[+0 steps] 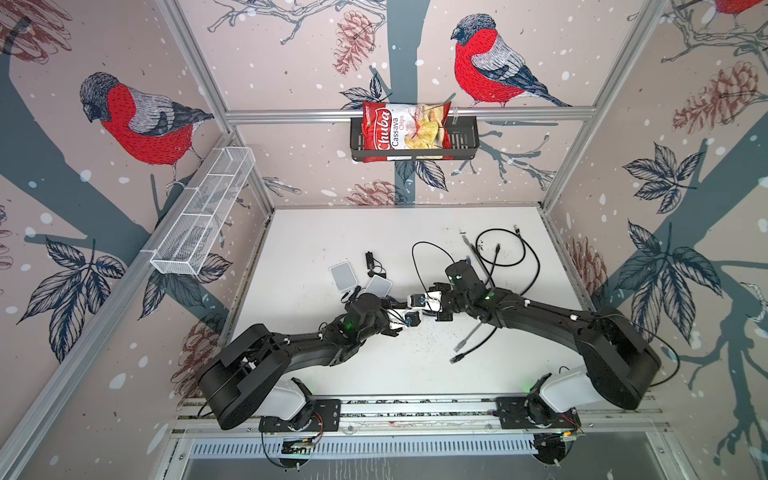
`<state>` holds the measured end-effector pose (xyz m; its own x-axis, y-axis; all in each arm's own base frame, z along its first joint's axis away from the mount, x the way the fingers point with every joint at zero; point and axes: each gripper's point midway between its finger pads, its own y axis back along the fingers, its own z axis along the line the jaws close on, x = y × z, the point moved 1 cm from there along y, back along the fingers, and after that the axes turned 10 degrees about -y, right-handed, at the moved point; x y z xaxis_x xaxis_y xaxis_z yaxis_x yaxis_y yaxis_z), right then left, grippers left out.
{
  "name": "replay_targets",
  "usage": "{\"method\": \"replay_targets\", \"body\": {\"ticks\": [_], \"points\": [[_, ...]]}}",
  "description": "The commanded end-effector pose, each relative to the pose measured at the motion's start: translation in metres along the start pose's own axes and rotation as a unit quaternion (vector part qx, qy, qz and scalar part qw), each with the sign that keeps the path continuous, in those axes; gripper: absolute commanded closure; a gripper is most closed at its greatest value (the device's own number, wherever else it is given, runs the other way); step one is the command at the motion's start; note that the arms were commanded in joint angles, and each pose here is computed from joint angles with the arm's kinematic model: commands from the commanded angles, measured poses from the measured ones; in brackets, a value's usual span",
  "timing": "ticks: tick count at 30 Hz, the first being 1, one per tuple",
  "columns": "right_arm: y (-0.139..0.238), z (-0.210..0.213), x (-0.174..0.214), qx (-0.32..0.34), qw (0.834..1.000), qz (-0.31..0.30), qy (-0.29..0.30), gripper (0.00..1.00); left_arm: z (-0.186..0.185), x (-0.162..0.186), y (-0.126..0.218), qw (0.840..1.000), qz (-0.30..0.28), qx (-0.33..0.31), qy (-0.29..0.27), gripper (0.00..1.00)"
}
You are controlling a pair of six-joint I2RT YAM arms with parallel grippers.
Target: Insert the plug into the switch port
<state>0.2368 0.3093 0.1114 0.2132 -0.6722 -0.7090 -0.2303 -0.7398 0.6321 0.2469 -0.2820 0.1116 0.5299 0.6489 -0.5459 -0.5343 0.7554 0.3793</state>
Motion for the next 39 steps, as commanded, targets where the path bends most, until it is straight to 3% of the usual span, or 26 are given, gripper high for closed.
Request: {"method": "replay_targets", "body": {"ticks": [1, 3, 6, 11, 18, 20, 22, 24, 27, 35, 39], "points": [[-0.001, 0.005, -0.019, -0.011, 0.998, -0.04, 0.038, 0.84, 0.004, -0.002, -0.001, 0.999, -0.002, -0.003, 0.032, 0.85], [-0.001, 0.006, -0.021, -0.015, 0.998, -0.042, 0.037, 0.91, 0.005, -0.002, -0.002, 0.999, 0.0, -0.004, 0.038, 0.83], [-0.003, 0.006, -0.019, -0.017, 0.999, -0.038, 0.03, 0.96, 0.009, -0.001, -0.001, 0.998, 0.002, -0.014, 0.054, 0.72], [-0.01, 0.003, -0.013, -0.023, 0.999, -0.022, -0.007, 0.97, 0.023, 0.004, 0.004, 0.995, 0.015, -0.048, 0.089, 0.44], [-0.026, -0.018, 0.001, -0.007, 0.995, 0.017, -0.093, 0.97, 0.057, 0.03, 0.026, 0.976, 0.06, -0.112, 0.174, 0.28], [-0.032, -0.028, 0.003, 0.005, 0.991, 0.029, -0.129, 0.97, 0.073, 0.042, 0.036, 0.961, 0.081, -0.15, 0.219, 0.15], [-0.042, -0.035, 0.006, 0.012, 0.985, 0.044, -0.167, 0.97, 0.095, 0.054, 0.047, 0.935, 0.102, -0.204, 0.273, 0.04], [-0.051, -0.041, 0.008, 0.018, 0.979, 0.056, -0.197, 0.97, 0.11, 0.065, 0.053, 0.913, 0.11, -0.216, 0.327, 0.03], [-0.062, -0.046, 0.01, 0.025, 0.969, 0.064, -0.236, 0.97, 0.126, 0.091, 0.056, 0.869, 0.144, -0.221, 0.418, 0.02], [-0.075, -0.042, 0.032, 0.049, 0.956, 0.091, -0.276, 0.98, 0.103, 0.119, 0.027, 0.826, 0.207, -0.166, 0.497, 0.06], [-0.079, -0.041, 0.038, 0.057, 0.951, 0.097, -0.288, 0.98, 0.095, 0.118, 0.017, 0.801, 0.201, -0.145, 0.544, 0.12]]}}
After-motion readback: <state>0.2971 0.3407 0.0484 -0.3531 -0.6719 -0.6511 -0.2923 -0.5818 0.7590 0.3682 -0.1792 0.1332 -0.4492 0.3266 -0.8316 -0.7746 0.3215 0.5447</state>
